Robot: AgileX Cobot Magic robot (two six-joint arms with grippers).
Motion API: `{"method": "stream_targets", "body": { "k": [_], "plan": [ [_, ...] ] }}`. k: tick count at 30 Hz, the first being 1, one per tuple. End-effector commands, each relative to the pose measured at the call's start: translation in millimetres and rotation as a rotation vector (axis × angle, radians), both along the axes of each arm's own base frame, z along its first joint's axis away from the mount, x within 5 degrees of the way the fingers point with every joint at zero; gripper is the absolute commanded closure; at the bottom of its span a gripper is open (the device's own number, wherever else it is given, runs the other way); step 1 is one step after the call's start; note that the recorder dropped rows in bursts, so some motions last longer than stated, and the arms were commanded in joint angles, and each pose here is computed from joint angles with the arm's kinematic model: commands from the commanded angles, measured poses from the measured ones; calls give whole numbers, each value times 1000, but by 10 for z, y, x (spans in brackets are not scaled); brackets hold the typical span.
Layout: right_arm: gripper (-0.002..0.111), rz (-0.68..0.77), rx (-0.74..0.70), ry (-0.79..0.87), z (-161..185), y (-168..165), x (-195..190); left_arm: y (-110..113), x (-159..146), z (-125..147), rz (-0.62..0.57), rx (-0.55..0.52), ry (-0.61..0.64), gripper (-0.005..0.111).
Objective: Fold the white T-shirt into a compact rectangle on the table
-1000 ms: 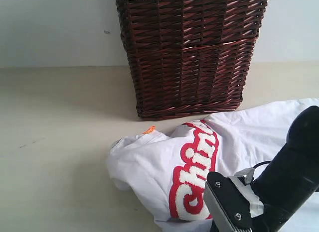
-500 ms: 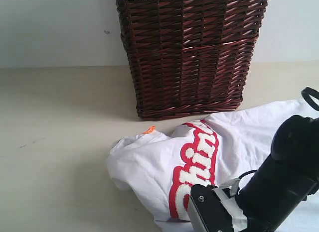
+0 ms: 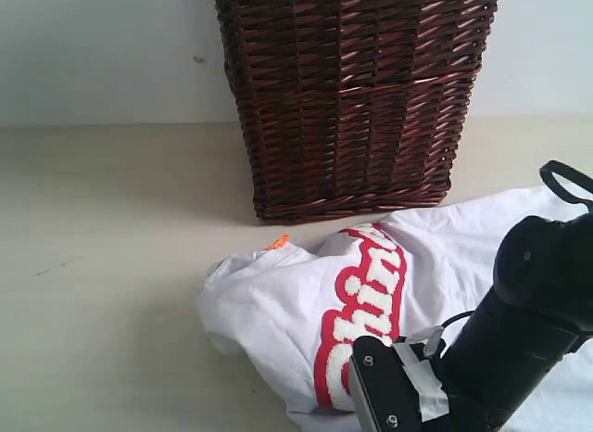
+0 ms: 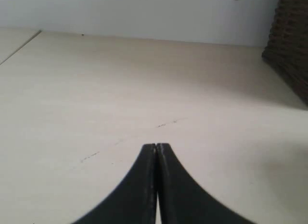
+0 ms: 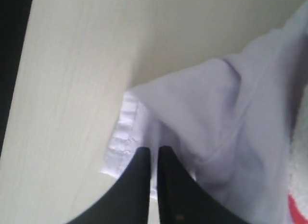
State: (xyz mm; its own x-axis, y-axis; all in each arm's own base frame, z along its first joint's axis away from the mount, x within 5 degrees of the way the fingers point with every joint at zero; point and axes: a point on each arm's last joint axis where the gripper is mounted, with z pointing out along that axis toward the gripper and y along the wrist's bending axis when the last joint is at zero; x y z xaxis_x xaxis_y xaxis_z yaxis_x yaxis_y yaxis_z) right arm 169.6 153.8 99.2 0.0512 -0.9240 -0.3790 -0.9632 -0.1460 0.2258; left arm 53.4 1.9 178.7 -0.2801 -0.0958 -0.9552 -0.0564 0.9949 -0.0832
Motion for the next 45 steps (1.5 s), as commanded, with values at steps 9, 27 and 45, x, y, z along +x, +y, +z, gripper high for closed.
{"method": "stream_targets", "body": {
  "k": [9, 27, 45],
  "plan": [
    [97, 91, 23, 63, 182, -46, -156, -4, -2, 27, -5, -5, -22, 107],
    [54, -28, 29, 82, 131, 111, -191, -4, -2, 27, -5, -5, -22, 107],
    [102, -78, -134, 37, -86, 102, -178, -4, -2, 27, -5, -5, -22, 107]
  ]
}}
